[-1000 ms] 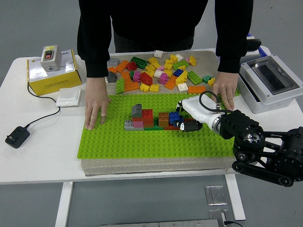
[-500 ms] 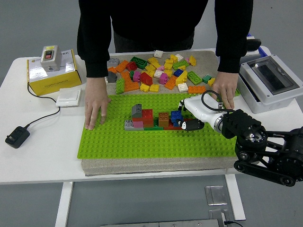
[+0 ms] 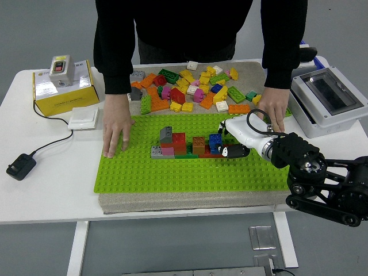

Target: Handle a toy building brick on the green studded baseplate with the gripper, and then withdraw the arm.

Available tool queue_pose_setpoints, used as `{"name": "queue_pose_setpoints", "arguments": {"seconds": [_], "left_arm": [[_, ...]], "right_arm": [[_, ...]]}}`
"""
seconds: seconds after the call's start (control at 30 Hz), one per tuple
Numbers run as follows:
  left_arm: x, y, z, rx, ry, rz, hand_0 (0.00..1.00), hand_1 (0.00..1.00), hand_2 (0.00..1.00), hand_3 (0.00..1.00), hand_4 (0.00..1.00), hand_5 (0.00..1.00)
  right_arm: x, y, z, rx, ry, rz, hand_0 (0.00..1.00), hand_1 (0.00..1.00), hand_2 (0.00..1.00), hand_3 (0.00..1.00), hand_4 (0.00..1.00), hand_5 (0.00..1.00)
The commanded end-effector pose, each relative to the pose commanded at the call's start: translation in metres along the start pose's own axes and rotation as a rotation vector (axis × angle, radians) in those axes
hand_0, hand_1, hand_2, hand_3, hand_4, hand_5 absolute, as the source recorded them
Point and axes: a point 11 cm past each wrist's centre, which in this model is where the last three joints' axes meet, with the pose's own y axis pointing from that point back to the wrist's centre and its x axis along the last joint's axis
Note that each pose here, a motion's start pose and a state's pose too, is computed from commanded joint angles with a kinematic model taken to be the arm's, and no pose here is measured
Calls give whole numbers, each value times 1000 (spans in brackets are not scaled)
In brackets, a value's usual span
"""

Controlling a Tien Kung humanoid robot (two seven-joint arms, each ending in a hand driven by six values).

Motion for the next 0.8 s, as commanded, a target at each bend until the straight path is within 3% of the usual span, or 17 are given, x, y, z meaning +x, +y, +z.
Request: {"name": "queue_pose_setpoints", "arguments": {"seconds": [0.8], "left_arm": [[-1,0,-1,7,-2,-4,677,643,595,652,84,697]], "right_arm": [[-3,2,3,-2,-11,-2,27,130,651,629,556,473]]}}
